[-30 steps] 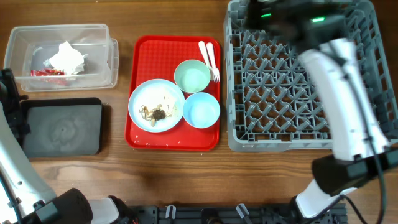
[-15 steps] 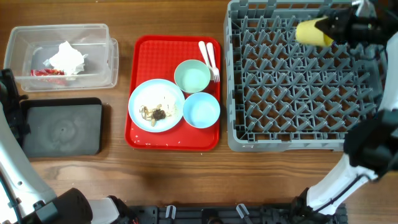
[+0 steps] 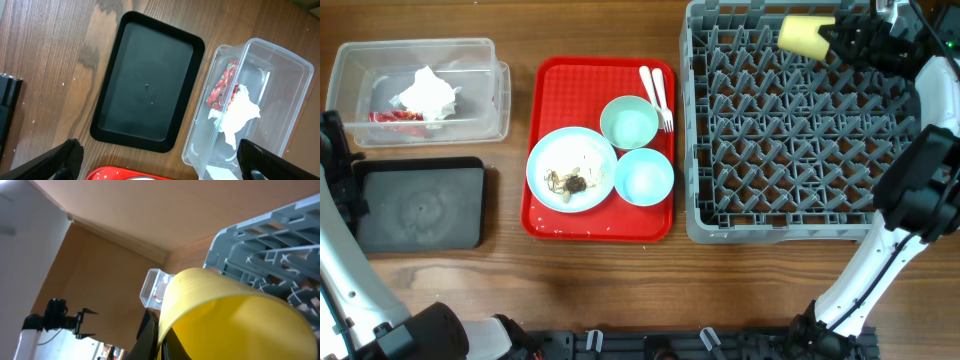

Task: Sort waste into correct bins and load items into the dishwasher rack
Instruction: 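Carry the yellow cup with the right gripper to the rack's far corner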

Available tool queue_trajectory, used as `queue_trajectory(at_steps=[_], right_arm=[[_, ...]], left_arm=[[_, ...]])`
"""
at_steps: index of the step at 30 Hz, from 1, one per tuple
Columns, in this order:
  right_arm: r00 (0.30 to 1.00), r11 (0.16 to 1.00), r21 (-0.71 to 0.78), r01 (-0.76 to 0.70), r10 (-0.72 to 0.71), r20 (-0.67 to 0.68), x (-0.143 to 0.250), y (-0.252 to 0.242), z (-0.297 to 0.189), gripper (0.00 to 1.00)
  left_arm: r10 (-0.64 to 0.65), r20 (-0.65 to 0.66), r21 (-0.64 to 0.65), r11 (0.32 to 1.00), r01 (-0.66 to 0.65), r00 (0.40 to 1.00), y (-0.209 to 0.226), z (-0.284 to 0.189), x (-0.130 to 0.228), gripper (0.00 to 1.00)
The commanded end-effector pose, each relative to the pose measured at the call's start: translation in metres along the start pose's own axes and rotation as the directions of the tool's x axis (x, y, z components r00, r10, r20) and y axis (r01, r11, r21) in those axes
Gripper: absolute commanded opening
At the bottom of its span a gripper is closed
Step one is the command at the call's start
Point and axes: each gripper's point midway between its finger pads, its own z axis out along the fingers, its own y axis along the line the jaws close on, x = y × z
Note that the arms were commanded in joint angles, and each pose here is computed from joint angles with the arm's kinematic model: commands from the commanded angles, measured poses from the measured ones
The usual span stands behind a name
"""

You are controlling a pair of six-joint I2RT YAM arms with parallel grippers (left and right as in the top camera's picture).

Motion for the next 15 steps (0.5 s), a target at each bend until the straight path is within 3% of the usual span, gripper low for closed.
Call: queue_trajectory(at_steps=[1, 3, 15], right_arm=[[0.982, 0.982, 0.028, -0.188, 0.188, 0.009, 0.000, -0.023, 0.001, 0.04], [0.969, 0.965, 0.086, -0.247, 0.245, 0.034, 0.000, -0.036, 0.000, 0.04], [0.947, 0.942, 0.093, -0.322, 0.320, 0.033, 0.016, -0.050, 0.000, 0.05]], left_arm=[[-0.019, 0.006, -0.009, 1.000, 0.019, 1.000, 0.001, 0.002, -0.002, 1.00], [-0.020, 0.006, -0.009, 1.000, 0.020, 1.000, 0.001, 0.002, -0.002, 1.00], [-0.019, 0.006, -0.009, 1.000, 0.019, 1.000, 0.001, 0.002, -0.002, 1.00]])
